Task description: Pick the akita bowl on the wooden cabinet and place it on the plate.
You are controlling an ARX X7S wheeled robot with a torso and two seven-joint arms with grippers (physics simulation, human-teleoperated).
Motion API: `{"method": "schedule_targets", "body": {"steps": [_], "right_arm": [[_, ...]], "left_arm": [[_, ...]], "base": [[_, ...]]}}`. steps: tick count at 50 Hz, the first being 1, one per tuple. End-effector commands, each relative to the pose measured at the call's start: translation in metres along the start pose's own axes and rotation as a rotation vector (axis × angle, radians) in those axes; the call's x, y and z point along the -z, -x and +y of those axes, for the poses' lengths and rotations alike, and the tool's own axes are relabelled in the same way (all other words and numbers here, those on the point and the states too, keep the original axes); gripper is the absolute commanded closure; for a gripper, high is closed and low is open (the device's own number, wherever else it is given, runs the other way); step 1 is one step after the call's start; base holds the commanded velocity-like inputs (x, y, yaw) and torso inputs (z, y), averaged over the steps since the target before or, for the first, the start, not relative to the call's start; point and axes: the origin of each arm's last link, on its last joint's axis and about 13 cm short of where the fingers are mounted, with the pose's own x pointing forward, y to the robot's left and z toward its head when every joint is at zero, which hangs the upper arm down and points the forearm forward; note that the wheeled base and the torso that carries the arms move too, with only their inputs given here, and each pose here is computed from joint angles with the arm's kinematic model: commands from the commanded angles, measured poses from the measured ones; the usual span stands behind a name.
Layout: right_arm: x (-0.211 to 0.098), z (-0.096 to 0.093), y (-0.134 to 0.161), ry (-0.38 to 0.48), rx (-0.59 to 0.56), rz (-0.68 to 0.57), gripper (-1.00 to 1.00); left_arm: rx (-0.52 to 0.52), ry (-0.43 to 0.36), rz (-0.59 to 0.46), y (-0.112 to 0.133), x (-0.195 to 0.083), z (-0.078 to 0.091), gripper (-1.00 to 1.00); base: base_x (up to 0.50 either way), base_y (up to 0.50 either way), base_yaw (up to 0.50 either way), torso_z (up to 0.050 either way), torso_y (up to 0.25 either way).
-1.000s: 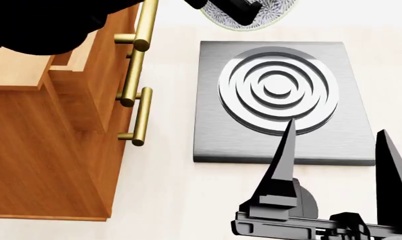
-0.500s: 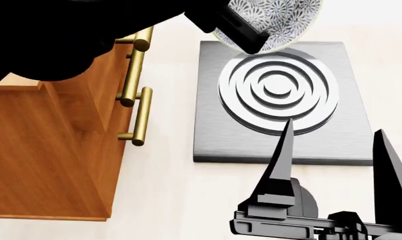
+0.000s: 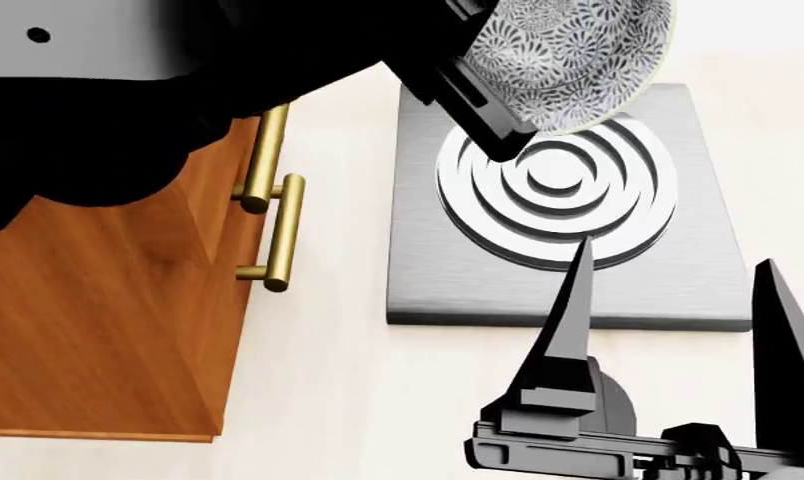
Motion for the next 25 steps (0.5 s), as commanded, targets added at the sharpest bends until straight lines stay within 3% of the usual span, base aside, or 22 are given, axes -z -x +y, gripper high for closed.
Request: {"method": "schedule_targets", "body": {"steps": [1, 25], "right_arm": [[0.000, 0.000, 0.000, -0.001, -0.001, 0.000, -1.00], [-0.002, -0.002, 0.001, -0.005, 0.007, -0.007, -1.00]], "left_arm": [[-0.005, -0.022, -0.029, -0.001, 0.003, 0.000, 1.00], [0.094, -0.020, -0.031, -0.011, 0.022, -0.009, 1.00]], "base": [[0.00, 0.00, 0.00, 0.000, 0.000], [0.00, 0.00, 0.00, 0.000, 0.000]]}}
